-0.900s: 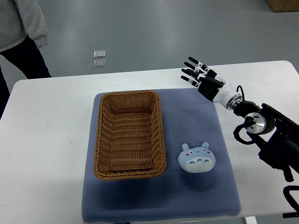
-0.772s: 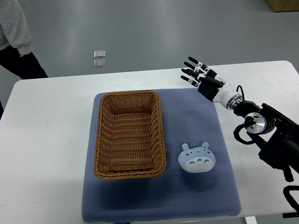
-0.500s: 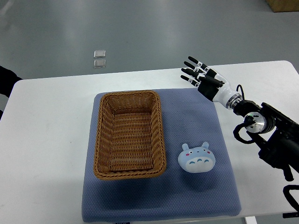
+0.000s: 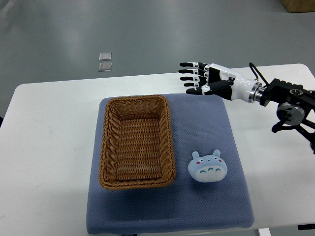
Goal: Place blue toy in brown basket
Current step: 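Lower the right hand over the light-blue plush toy beside the basket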
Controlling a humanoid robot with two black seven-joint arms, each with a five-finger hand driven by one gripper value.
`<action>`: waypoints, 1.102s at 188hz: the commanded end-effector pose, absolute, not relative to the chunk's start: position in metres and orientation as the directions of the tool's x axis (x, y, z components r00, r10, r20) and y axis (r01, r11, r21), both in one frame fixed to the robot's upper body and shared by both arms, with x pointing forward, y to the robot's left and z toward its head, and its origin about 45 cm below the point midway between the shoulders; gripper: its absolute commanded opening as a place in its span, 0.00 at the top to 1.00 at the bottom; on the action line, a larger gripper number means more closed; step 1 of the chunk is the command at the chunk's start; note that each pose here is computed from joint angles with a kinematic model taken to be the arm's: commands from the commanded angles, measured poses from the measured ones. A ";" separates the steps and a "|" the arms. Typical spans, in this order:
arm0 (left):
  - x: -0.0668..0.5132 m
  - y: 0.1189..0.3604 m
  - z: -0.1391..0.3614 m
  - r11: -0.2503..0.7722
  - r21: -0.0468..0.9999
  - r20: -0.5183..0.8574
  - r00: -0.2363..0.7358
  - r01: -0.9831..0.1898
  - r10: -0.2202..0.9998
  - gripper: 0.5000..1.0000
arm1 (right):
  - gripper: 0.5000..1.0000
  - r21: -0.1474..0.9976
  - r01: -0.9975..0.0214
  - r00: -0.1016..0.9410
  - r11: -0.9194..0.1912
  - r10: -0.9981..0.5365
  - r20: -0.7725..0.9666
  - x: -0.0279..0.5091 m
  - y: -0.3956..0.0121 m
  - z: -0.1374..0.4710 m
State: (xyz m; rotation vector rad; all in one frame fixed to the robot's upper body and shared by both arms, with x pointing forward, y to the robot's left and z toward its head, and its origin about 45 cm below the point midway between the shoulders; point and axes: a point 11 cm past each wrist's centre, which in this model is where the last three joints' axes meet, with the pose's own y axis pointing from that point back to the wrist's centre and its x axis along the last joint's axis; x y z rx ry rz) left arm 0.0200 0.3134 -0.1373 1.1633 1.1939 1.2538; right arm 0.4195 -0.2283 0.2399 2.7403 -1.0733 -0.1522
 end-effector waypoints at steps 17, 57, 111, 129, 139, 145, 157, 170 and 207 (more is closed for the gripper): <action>0.020 0.314 -0.137 -0.004 0.999 0.003 -0.025 -0.044 1.000 0.00 | 0.17 0.397 -0.549 0.836 -0.736 -0.474 0.277 0.397 -0.242 0.271; 0.019 0.316 -0.137 -0.010 0.999 0.009 -0.024 -0.043 1.000 0.00 | 0.17 0.578 -0.425 0.880 -0.697 -0.166 0.446 0.355 -0.248 0.279; 0.019 0.315 -0.137 -0.007 0.999 0.006 -0.024 -0.043 1.000 0.00 | 0.18 0.601 -0.396 0.890 -0.695 -0.128 0.437 0.328 -0.249 0.261; 0.019 0.316 -0.137 -0.010 0.999 0.009 -0.024 -0.043 1.000 0.00 | 0.18 0.608 -0.384 0.900 -0.695 -0.133 0.416 0.321 -0.250 0.252; 0.019 0.316 -0.137 -0.012 0.999 0.010 -0.024 -0.043 1.000 0.00 | 0.18 0.614 -0.375 0.905 -0.694 -0.132 0.404 0.317 -0.251 0.246; 0.019 0.316 -0.137 -0.010 0.999 0.009 -0.024 -0.043 1.000 0.00 | 0.18 0.616 -0.375 0.906 -0.693 -0.131 0.403 0.316 -0.251 0.245; 0.019 0.315 -0.137 -0.005 0.999 0.004 -0.023 -0.043 1.000 0.00 | 0.18 0.611 -0.387 0.902 -0.690 -0.147 0.405 0.315 -0.252 0.239; 0.019 0.315 -0.137 -0.005 0.999 0.004 -0.023 -0.043 1.000 0.00 | 0.18 0.607 -0.394 0.901 -0.690 -0.160 0.403 0.313 -0.252 0.234; 0.019 0.314 -0.137 -0.004 0.999 0.003 -0.023 -0.043 1.000 0.00 | 0.18 0.616 -0.383 0.909 -0.689 -0.159 0.386 0.307 -0.253 0.222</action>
